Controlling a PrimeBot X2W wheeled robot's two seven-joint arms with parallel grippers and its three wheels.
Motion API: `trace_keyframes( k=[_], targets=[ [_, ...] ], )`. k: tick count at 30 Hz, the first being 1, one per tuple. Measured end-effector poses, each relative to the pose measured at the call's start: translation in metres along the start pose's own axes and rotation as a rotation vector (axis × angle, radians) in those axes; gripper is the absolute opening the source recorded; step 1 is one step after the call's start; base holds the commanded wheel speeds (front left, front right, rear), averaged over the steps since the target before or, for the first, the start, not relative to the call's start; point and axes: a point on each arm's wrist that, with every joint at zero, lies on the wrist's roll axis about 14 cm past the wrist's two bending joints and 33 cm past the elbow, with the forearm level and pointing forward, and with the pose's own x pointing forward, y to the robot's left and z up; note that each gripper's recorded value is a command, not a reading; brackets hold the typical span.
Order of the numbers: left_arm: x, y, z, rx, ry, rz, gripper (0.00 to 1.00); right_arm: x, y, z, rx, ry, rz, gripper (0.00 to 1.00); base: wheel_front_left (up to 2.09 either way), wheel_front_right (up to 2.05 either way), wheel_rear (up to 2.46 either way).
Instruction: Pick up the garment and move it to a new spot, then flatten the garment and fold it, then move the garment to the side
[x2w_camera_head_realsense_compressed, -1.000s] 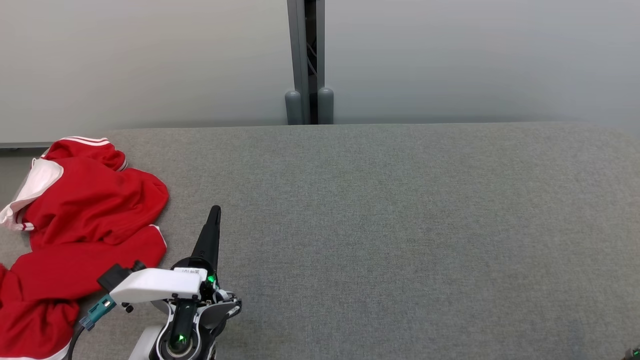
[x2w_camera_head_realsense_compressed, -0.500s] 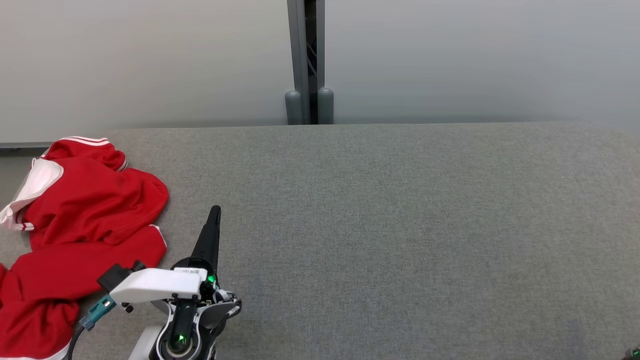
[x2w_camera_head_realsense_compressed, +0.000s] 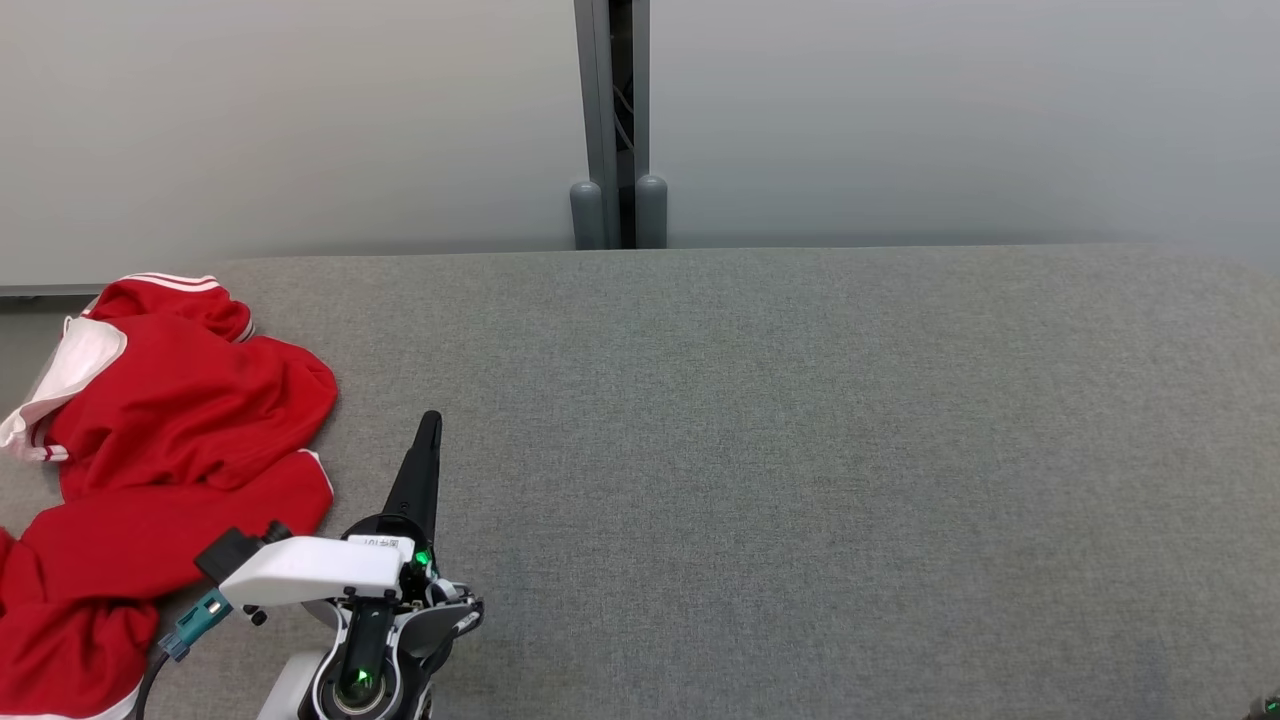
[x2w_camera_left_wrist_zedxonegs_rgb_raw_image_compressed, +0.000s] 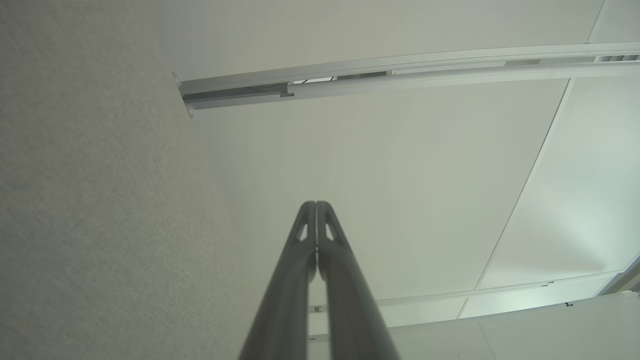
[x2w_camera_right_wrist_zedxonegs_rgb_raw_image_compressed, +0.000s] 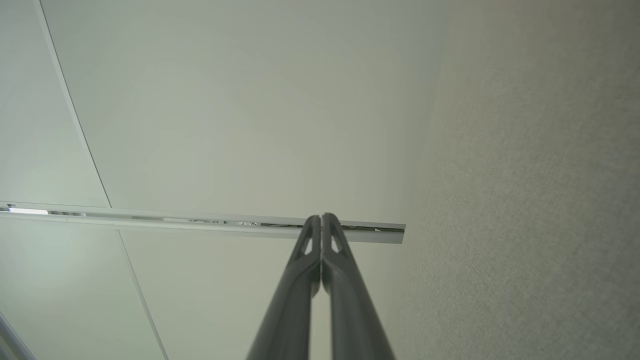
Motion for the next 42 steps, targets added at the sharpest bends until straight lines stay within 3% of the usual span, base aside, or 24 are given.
trace_keyframes(
  k=[42],
  targets=[
    [0.0,0.0,0.0,0.0,0.0,0.0,0.0,0.0,0.0,0.0,0.0,0.0,0.0,0.0,0.0,0.0,0.0]
  ],
)
